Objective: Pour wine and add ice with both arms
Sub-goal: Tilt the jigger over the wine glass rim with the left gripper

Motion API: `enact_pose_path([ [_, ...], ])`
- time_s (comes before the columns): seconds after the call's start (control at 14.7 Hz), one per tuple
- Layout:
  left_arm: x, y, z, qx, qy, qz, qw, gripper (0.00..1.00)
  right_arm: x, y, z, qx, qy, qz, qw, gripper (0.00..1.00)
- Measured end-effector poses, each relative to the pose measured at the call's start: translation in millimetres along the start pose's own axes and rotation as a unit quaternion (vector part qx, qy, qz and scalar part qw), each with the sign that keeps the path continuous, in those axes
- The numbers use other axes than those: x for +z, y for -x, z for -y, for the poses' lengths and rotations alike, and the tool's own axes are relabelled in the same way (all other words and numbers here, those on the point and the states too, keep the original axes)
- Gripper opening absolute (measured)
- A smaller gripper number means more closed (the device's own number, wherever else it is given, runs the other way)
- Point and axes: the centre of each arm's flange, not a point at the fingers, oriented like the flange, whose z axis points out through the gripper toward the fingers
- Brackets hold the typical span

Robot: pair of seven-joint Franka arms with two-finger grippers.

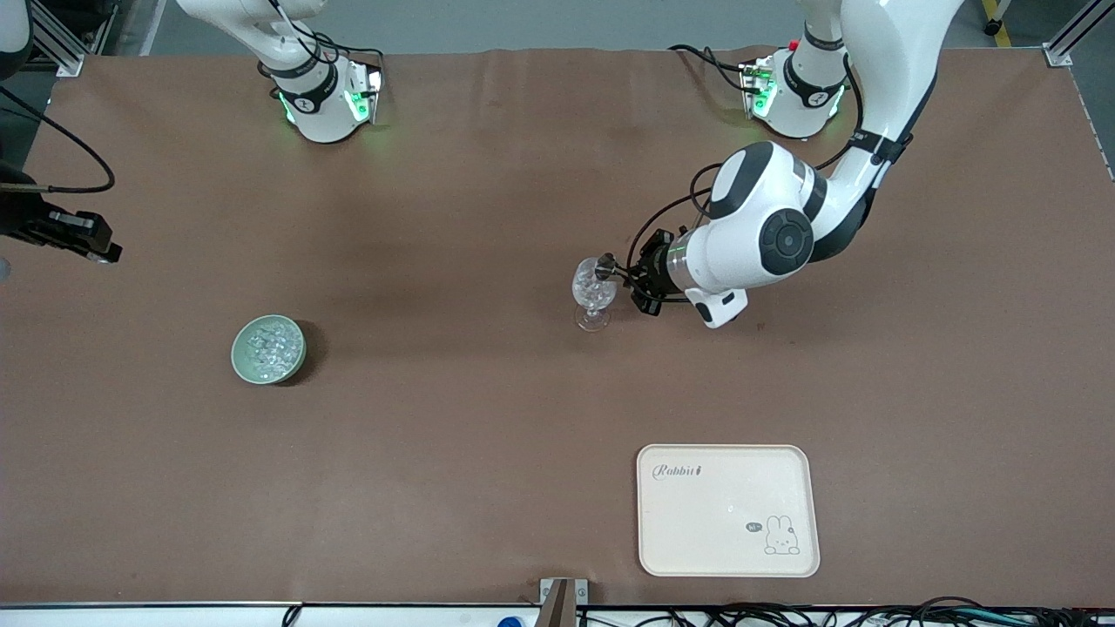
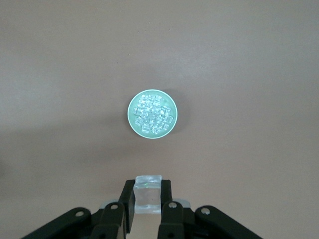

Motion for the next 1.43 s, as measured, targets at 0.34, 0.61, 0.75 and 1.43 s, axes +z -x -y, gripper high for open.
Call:
enact_pose_path([
  [0.34,-3,2,1,-0.01,0.005,-0.01,1.0,0.22,-1,-2,-1,0.001,0.0,-0.009,1.0,0.24],
  [0.61,2,9,5,-0.02,0.009,-0.039,0.999,0.22,-1,-3,-2,0.002,0.0,-0.009,1.0,0.24],
  [0.75,3,11,6,-0.022,0.01,-0.043,0.999,0.22,-1,-3,-2,0.002,0.0,-0.009,1.0,0.24],
  [1.43,7,25,12,-0.029,0.019,-0.074,0.997,0.22,-1,-3,-9,0.008,0.0,-0.01,1.0,0.24],
])
